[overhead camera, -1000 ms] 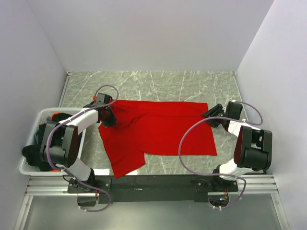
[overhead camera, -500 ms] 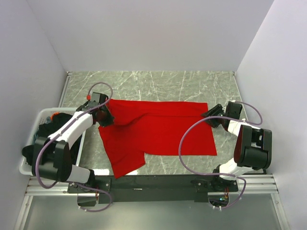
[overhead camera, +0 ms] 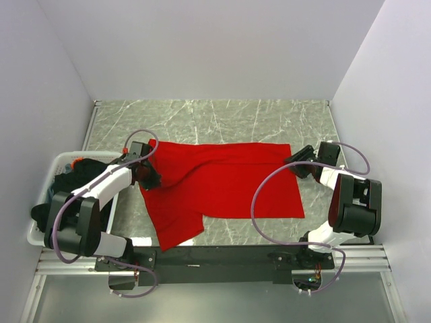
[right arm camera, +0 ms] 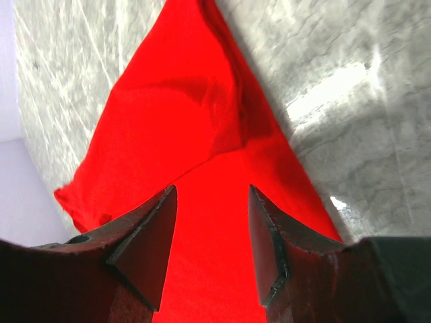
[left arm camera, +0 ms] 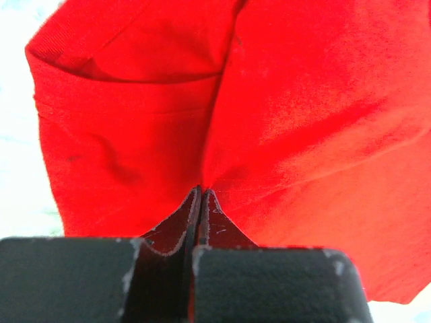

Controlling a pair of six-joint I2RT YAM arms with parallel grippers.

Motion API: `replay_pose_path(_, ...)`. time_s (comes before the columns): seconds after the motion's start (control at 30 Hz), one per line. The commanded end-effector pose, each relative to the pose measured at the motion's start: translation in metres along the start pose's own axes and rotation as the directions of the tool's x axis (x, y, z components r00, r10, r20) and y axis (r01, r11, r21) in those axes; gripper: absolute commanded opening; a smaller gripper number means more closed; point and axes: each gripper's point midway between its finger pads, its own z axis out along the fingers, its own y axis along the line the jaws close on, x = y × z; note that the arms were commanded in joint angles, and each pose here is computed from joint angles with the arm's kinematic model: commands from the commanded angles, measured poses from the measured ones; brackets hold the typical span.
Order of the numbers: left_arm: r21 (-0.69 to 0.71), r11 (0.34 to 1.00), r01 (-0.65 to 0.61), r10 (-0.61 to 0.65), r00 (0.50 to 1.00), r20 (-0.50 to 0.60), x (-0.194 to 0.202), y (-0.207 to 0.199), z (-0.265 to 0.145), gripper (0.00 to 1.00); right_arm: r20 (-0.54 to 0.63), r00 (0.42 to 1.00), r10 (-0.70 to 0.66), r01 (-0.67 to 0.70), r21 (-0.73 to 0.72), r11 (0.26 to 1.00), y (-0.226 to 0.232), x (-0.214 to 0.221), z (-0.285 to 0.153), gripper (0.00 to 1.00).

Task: Fold and stack the t-shirts
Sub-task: Fold the tshirt

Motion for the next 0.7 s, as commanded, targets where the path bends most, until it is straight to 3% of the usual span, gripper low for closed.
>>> replay_pose_path(0.0,0.046,0.999,0.027,-0.027,1.000,0.000,0.001,-0.009,0.003,0.02,0.077,0.997,0.012,-0.013,0.004,1.000,0.007,-0.024,0.002,0.54)
replay_pose_path(0.67,0.047,0.999,-0.012,0.010,0.999,0.044,-0.014,-0.017,-0.007,0.03,0.105,0.986,0.127,-0.130,0.020,0.991,0.002,-0.041,0.029,0.50)
